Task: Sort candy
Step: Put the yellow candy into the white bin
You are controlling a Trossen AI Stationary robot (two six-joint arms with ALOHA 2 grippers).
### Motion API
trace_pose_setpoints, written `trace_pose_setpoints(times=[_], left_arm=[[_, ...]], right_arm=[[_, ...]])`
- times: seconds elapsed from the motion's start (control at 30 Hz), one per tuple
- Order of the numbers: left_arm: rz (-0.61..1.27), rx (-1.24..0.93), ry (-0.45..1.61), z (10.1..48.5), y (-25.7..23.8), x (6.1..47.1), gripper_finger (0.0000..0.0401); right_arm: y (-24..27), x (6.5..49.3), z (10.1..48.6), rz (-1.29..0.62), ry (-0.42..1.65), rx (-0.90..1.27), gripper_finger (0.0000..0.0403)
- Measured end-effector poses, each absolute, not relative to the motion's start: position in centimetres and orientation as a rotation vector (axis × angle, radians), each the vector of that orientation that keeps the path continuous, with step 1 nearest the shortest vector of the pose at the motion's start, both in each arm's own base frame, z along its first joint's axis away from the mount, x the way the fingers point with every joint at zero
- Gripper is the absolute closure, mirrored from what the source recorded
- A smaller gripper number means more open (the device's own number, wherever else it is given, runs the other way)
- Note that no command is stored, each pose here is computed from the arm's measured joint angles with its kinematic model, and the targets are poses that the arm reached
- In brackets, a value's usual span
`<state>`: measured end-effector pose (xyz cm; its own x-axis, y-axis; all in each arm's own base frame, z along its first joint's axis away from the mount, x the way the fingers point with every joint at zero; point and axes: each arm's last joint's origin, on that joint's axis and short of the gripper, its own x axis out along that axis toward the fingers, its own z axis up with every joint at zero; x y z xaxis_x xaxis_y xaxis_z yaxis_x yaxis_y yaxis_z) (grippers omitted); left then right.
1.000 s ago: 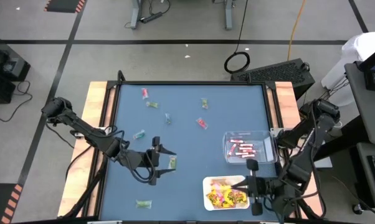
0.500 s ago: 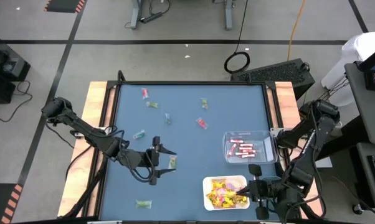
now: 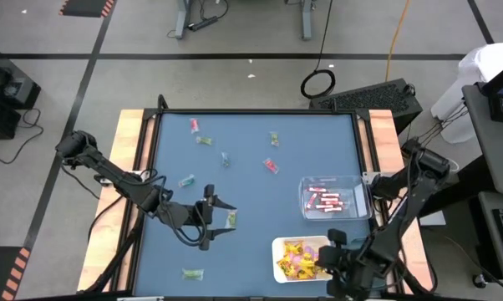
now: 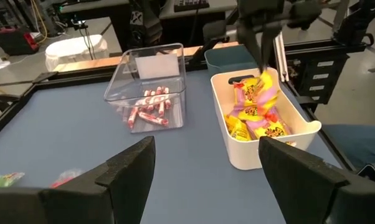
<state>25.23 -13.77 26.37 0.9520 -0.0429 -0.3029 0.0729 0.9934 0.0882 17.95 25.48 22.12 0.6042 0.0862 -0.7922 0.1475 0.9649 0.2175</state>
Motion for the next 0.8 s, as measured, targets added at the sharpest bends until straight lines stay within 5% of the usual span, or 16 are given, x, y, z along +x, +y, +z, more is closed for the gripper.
trace_pose_setpoints(times=[0.33, 0.8], left_arm=[[-0.059, 0.1, 0.308, 26.3, -13.8, 25.2, 0.0111], [-0.059, 0.106, 0.313, 26.3, -13.8, 25.2, 0.0111]], right_arm=[[25.6, 19.6, 20.0, -0.079, 1.17, 0.534, 0.0368], [25.2, 19.7, 20.4, -0.088, 1.117, 0.452, 0.0361]])
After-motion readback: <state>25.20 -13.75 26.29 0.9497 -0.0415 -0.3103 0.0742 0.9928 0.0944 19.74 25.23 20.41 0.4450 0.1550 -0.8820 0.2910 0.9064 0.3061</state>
